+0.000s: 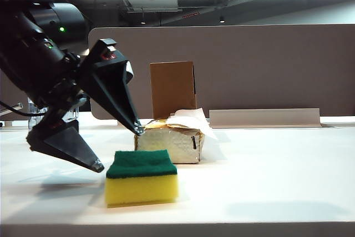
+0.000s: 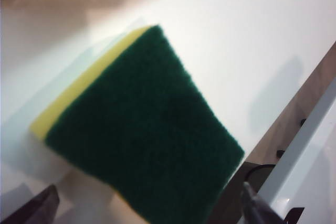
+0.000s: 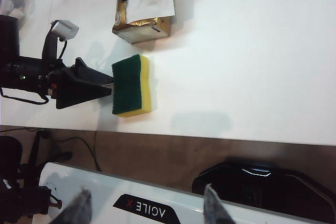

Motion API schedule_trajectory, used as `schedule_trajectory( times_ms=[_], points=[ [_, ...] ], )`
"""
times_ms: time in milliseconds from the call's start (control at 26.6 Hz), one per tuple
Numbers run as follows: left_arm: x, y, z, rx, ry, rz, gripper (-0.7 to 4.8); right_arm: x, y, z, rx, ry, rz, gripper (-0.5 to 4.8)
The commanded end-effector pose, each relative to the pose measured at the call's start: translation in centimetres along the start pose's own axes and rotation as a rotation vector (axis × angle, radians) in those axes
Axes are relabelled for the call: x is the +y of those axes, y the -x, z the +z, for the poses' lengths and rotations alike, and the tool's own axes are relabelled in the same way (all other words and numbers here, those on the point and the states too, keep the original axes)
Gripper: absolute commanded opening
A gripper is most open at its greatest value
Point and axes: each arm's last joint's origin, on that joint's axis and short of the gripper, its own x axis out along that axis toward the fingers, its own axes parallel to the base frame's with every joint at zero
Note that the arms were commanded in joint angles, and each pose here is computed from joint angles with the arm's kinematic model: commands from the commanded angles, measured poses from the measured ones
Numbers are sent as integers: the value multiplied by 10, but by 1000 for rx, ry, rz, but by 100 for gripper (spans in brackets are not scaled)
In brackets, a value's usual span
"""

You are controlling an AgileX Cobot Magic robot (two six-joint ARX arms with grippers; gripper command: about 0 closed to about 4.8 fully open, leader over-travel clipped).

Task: Move the sponge from right to left to wipe the table, avoiding obstacles on the table, and finally reaching the bottle of mineral water.

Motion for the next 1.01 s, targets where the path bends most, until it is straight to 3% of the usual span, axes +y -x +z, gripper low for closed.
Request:
schedule_trajectory(
  times_ms=[38, 488, 675, 713, 826, 863, 938, 1013],
  points=[
    [-3, -4, 5, -27, -19, -20, 479, 1, 1, 1, -11, 6, 4, 274],
    [2, -24, 5, 12, 1, -22, 479, 1, 1, 1, -11, 6, 2, 274],
    [3, -25, 5, 9, -3, 46, 475, 1, 1, 1, -11, 6, 2, 274],
    [2, -26, 5, 11, -4, 45, 426, 1, 1, 1, -12, 6, 1, 274],
    [0, -27, 3, 22, -7, 51, 374, 1, 1, 1, -13, 6, -5, 273],
    [0, -29, 3, 30, -4, 56, 302, 1, 1, 1, -13, 6, -5, 273],
    [1, -31, 1, 50, 7, 58, 215, 1, 1, 1, -13, 6, -5, 273],
    [2, -31, 0, 62, 15, 59, 205, 1, 1, 1, -13, 6, -5, 273]
  ],
)
